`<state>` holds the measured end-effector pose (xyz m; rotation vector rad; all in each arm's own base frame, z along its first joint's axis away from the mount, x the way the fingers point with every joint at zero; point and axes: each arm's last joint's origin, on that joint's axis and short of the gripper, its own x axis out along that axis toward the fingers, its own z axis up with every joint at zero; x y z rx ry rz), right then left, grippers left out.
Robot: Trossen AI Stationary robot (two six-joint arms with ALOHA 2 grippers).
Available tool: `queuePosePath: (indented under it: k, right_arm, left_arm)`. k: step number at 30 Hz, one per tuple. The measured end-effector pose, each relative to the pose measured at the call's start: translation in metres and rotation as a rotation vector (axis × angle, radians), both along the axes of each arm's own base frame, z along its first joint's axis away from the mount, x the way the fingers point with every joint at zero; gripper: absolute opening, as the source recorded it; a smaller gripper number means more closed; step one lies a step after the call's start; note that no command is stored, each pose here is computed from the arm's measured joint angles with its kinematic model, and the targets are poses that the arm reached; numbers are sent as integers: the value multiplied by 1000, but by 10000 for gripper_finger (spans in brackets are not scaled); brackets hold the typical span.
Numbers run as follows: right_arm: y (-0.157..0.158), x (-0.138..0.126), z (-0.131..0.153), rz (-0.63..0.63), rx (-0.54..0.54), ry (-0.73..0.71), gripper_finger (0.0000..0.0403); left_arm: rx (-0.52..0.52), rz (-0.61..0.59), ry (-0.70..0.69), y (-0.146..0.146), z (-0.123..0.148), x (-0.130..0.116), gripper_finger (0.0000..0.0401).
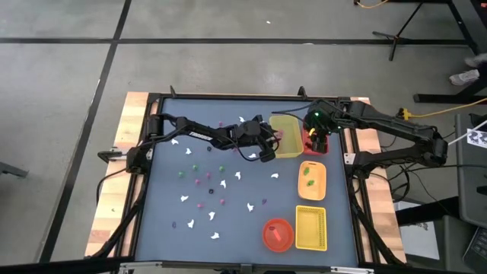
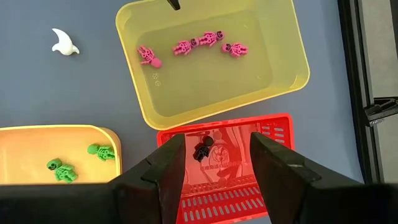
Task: Sort Halloween decoration
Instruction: Put the black skeleton toy into the red box
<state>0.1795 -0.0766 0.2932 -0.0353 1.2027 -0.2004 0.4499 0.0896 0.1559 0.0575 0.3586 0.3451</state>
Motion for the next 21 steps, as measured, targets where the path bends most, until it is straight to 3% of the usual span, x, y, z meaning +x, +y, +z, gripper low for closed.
queuePosePath:
  k: [10,21]
  right_arm:
    - [0,0,0,0,0,0,179]
    - [0,0,0,0,0,0,179]
  left_arm:
    - [-1,0,0,0,0,0,190]
    - [-1,1,-1,0,0,0,195]
